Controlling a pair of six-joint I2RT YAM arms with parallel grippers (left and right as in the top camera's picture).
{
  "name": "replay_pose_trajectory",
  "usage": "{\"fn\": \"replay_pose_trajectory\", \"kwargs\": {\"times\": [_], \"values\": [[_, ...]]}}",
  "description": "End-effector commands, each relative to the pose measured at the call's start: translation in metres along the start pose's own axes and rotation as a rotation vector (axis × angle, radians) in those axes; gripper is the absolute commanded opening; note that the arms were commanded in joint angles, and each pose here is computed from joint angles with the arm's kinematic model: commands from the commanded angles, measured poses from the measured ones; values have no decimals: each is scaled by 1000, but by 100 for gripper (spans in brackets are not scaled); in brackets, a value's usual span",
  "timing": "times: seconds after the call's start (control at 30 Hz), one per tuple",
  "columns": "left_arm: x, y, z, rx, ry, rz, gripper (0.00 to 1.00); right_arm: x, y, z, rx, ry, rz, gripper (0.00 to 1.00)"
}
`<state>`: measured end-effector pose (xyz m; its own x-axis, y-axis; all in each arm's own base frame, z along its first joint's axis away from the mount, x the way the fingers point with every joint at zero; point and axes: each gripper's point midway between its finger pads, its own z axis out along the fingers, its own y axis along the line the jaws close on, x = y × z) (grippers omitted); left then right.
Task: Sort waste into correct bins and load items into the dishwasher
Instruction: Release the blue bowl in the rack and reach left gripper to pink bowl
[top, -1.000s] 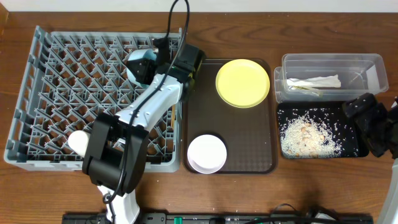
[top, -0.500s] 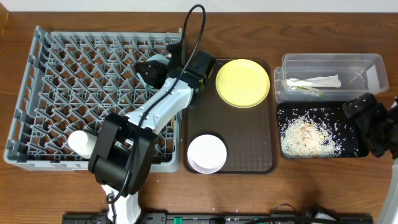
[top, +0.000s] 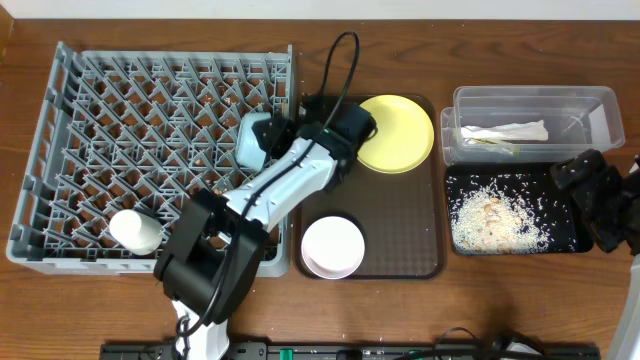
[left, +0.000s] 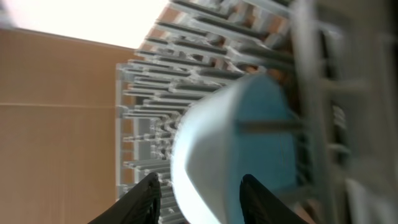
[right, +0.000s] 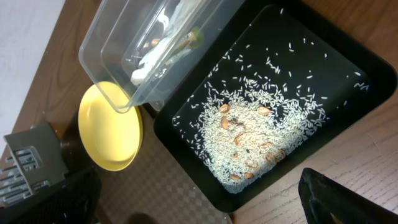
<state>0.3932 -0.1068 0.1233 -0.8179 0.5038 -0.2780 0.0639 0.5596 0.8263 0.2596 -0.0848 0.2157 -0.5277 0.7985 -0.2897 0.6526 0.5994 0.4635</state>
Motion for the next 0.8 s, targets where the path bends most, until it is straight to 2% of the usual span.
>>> {"fn": "replay_pose_trajectory", "kwargs": {"times": [0.0,0.1,0.2,0.23,0.33,0.4,0.6,0.77], "values": [[0,-9,-26,158,-19,-91,45,0,1,-2,-8,-3,7,99],[0,-21,-56,339,-29,-155,44,0,1,-2,-8,-3,7,99],[3,-34,-95,597,-25,-219,43,0,1,-2,-8,-3,7,99],[4,-38,-107,679,-18,-235,37,0,1,-2,-8,-3,7,99],[10,-53,-139,893,20,-245,8,0,1,-2,-8,-3,7,99],[21,-66,-154,1000,72,-208,8,0,1,-2,-8,-3,7,99],[72,-98,-173,1099,225,-61,8,0,1,-2,-8,-3,7,99],[106,-122,-162,1048,288,-29,8,0,1,-2,-8,-3,7,99]]}}
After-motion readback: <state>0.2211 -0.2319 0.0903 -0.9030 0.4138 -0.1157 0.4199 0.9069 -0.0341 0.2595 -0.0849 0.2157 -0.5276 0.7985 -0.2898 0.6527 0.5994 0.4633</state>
